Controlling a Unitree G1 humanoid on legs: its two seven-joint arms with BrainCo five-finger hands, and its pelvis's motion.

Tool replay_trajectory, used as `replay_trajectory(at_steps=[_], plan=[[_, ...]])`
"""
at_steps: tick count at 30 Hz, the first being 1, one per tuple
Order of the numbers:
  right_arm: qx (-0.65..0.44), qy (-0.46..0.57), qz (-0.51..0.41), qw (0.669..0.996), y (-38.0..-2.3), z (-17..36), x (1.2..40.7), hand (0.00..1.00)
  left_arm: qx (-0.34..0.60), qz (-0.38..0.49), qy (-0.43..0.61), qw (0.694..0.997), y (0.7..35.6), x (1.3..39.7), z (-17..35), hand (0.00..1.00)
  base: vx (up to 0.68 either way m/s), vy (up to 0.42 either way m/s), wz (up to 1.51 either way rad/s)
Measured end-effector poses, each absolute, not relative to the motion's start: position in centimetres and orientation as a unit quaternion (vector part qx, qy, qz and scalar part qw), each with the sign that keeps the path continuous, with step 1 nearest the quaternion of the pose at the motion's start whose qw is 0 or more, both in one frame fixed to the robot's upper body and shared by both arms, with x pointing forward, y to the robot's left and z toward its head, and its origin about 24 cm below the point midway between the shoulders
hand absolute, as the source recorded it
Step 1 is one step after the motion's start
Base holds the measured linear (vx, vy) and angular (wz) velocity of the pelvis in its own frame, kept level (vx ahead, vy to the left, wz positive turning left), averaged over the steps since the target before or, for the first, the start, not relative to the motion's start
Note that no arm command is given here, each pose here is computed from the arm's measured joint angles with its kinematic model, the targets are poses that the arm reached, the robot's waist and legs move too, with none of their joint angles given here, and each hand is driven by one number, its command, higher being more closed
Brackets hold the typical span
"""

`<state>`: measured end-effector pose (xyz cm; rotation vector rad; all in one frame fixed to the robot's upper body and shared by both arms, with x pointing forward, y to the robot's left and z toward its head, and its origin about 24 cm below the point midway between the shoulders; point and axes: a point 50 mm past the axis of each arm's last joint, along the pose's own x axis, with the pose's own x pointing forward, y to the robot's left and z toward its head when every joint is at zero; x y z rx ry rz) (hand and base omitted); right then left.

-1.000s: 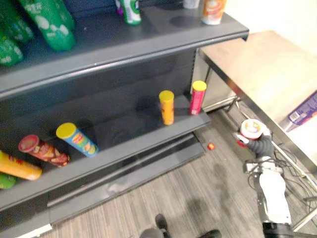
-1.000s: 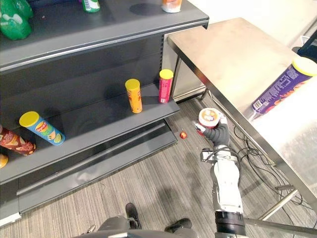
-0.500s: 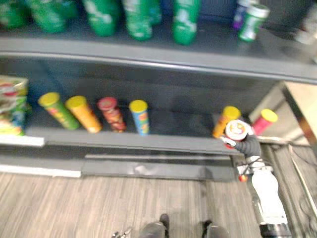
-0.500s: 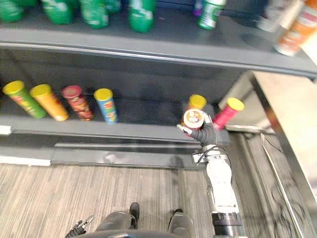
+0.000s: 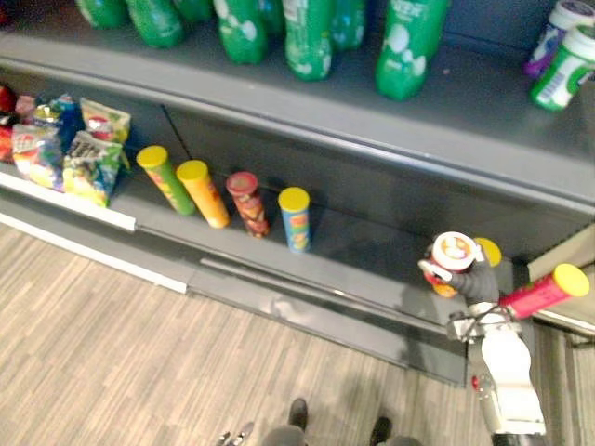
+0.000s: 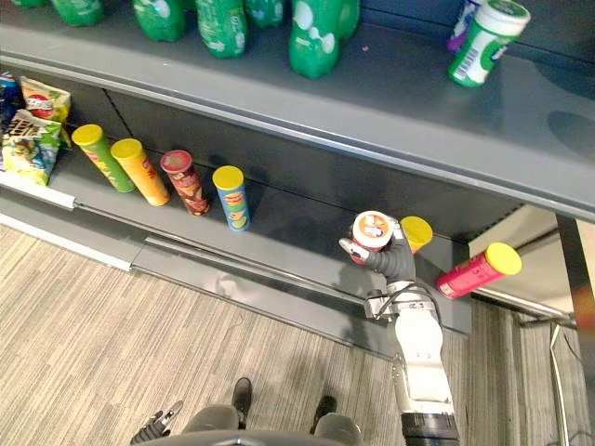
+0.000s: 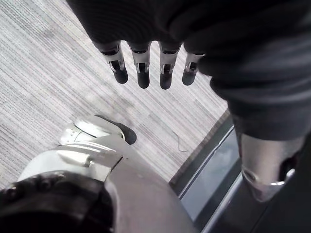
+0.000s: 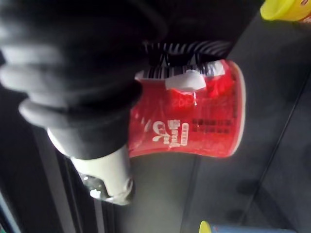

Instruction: Put the gum and the chips on the shelf.

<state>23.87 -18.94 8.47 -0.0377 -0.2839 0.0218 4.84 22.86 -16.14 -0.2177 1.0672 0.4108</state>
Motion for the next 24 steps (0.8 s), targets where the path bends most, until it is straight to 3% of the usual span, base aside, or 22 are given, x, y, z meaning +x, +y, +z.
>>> replay_trajectory(at_steps=[24], plan=[[-0.017, -0.132, -0.018, 0.991, -20.1, 8.3, 23.4, 1.0, -0.077, 0.203, 0.53, 0.82, 23.2, 3.8, -16.4, 0.0, -0.03, 0.002, -0.22]])
